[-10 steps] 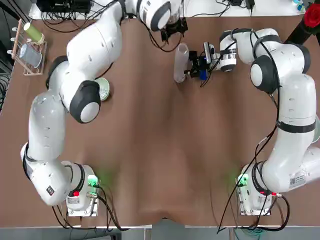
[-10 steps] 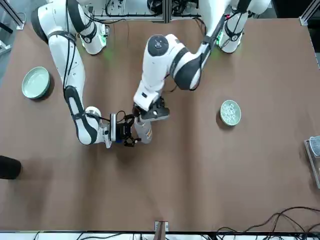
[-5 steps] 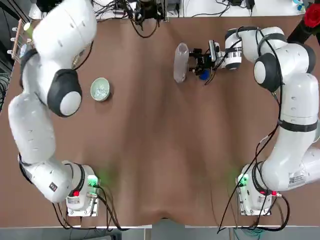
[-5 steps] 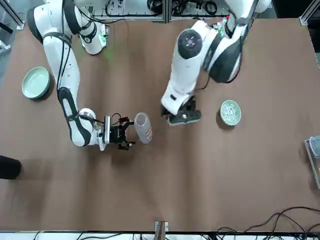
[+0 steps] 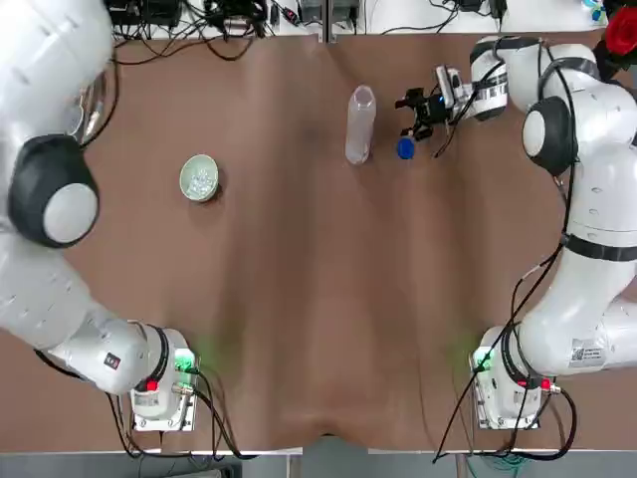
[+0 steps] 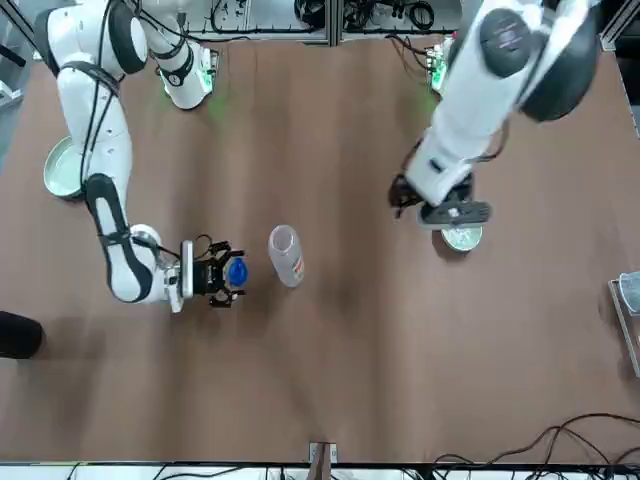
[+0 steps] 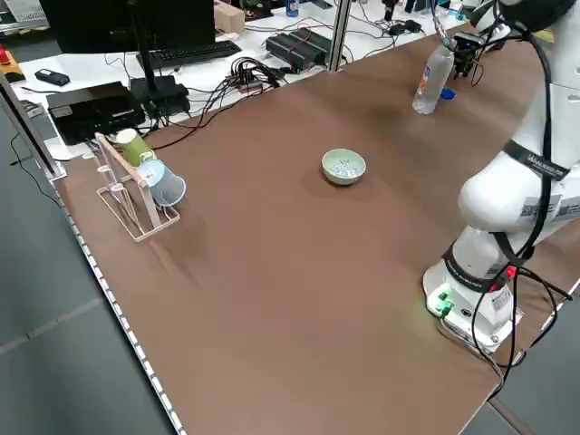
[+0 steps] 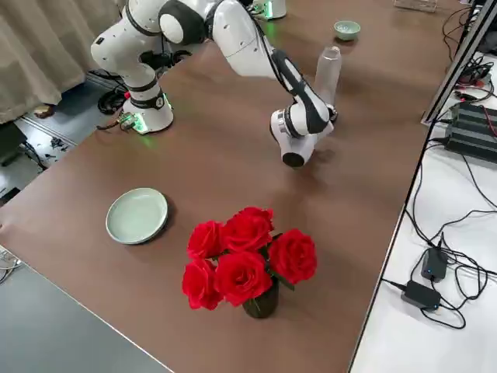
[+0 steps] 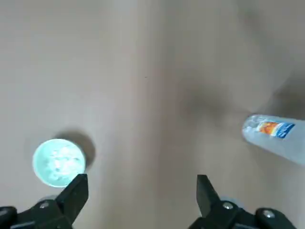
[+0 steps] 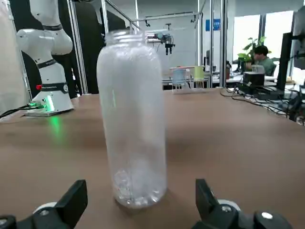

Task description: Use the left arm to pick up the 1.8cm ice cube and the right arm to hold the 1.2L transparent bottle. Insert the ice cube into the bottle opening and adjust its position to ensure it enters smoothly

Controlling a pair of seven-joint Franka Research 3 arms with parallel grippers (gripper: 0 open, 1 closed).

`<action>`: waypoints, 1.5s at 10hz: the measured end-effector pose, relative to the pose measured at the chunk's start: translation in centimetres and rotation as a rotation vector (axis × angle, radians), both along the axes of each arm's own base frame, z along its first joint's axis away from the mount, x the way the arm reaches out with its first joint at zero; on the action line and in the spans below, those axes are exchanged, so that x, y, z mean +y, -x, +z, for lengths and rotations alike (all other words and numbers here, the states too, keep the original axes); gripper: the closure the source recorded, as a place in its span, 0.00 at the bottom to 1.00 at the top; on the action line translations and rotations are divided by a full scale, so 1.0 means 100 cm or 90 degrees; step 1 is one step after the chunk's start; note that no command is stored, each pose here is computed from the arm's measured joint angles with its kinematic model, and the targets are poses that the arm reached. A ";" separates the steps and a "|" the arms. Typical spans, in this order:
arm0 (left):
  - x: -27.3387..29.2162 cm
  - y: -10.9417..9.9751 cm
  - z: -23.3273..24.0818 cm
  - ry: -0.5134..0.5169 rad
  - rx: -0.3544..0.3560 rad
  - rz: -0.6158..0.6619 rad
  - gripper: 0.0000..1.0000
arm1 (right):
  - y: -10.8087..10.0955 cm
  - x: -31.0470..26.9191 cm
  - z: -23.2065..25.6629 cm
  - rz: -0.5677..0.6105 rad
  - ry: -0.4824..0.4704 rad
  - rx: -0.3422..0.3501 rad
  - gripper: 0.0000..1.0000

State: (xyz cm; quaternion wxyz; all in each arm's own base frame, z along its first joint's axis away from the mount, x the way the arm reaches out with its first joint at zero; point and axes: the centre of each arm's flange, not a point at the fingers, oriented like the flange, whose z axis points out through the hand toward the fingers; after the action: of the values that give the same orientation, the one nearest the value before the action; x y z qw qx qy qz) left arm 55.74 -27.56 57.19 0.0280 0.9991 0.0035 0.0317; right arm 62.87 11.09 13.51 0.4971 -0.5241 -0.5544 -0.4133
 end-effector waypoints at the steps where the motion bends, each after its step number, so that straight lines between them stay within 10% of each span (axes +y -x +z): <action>1: 0.030 0.005 0.005 -0.004 0.000 -0.013 0.00 | -0.011 -0.017 0.017 -0.002 0.036 0.030 0.00; 7: 0.155 0.046 0.017 -0.017 0.002 -0.069 0.00 | -0.040 -0.077 0.191 -0.014 0.375 0.196 0.00; 11: 0.199 0.079 0.016 -0.027 0.004 -0.098 0.00 | -0.027 -0.086 0.300 -0.163 0.585 0.296 0.00; 15: 0.229 0.059 0.033 -0.027 -0.011 -0.101 0.00 | -0.013 -0.123 0.376 -0.396 0.684 0.375 0.00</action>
State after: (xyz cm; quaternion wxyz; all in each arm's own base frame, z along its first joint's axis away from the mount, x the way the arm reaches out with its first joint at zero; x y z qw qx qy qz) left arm 49.88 -4.69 60.47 0.0095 0.9963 -0.0767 0.0377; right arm 64.19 -1.24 51.07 0.1567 -0.9232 -0.3480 -0.0445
